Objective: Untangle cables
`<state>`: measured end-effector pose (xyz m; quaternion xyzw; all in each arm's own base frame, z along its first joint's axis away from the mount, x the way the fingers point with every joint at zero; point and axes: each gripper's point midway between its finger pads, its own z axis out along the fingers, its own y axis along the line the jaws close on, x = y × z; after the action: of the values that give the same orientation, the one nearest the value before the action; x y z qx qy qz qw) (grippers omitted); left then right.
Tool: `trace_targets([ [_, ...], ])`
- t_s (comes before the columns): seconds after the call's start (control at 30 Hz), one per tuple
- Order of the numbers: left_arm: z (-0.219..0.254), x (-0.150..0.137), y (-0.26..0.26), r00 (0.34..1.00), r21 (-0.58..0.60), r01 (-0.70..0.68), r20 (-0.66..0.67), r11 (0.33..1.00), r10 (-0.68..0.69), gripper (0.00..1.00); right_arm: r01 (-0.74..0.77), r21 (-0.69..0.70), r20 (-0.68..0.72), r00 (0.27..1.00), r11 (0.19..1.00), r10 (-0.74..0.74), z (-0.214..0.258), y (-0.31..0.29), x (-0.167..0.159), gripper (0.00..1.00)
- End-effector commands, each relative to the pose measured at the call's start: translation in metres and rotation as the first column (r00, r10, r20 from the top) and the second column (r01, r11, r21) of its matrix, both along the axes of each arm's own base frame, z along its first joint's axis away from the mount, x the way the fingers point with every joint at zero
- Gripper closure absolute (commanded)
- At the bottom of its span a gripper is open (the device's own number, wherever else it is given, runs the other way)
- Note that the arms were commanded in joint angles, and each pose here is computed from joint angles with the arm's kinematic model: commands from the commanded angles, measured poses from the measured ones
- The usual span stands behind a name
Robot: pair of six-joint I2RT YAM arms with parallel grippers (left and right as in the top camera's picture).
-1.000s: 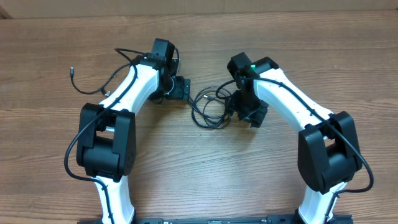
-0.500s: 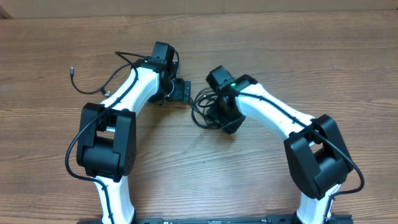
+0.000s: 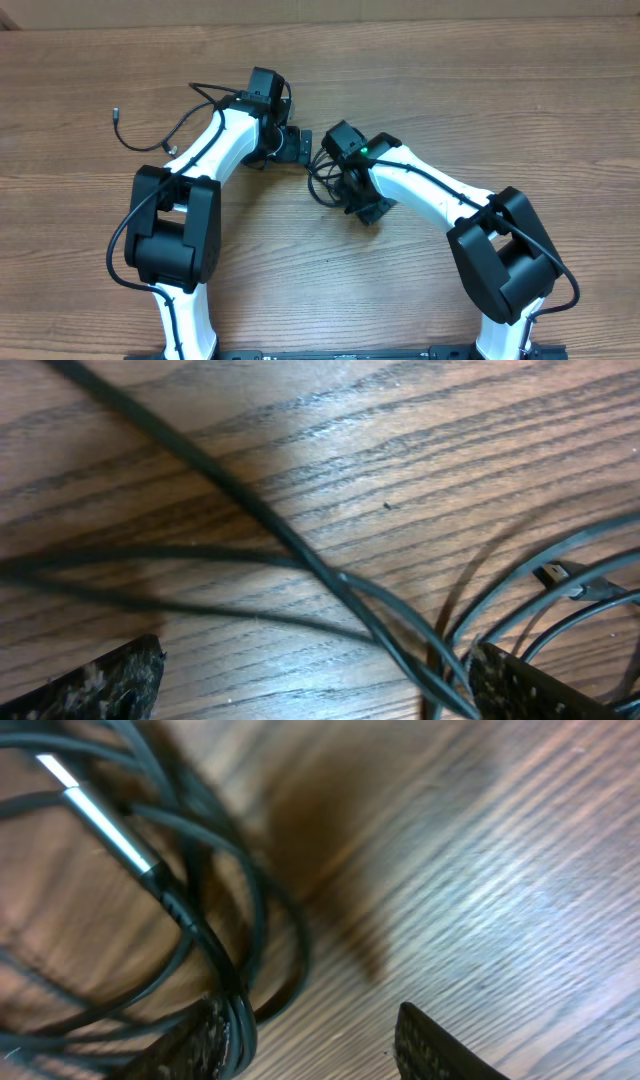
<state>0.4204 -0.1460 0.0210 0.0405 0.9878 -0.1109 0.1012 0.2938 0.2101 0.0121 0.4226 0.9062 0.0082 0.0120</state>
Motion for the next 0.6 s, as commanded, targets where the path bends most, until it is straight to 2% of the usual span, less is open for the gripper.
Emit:
trace_targets([
  [0.0,0.006,-0.001,-0.006,1.0,-0.019,0.012,0.013,1.0,-0.011,0.03,0.022,-0.04,-0.03,0.999,0.999,-0.023,-0.007,-0.016,-0.015,0.48],
  [0.23,-0.014,-0.002,-0.003,1.0,0.008,0.007,-0.017,1.0,-0.006,0.05,0.014,-0.105,-0.198,0.98,0.994,-0.035,-0.016,-0.038,-0.061,0.41],
  [0.37,-0.015,0.0,0.005,1.0,0.049,-0.005,-0.008,0.999,0.005,0.28,-0.028,-0.117,-0.23,0.973,0.993,0.0,-0.014,-0.044,-0.066,0.43],
  [0.4,-0.015,0.0,0.005,1.0,0.048,-0.005,-0.01,0.999,0.006,0.29,-0.032,-0.115,-0.23,0.973,0.993,0.005,-0.014,-0.044,-0.066,0.43],
  [0.43,-0.015,-0.001,0.003,1.0,0.036,0.0,-0.015,0.999,0.0,0.28,-0.042,-0.109,-0.227,0.974,0.993,0.017,-0.014,-0.044,-0.064,0.43],
  [0.53,-0.006,-0.007,-0.008,0.997,-0.02,0.073,-0.037,0.997,-0.073,0.14,-0.038,-0.104,-0.221,0.975,0.994,0.014,-0.015,-0.044,-0.062,0.43],
  [0.57,0.007,-0.011,-0.021,0.989,-0.091,0.134,-0.051,0.987,-0.139,0.13,-0.038,-0.103,-0.218,0.976,0.994,0.015,-0.015,-0.044,-0.061,0.42],
])
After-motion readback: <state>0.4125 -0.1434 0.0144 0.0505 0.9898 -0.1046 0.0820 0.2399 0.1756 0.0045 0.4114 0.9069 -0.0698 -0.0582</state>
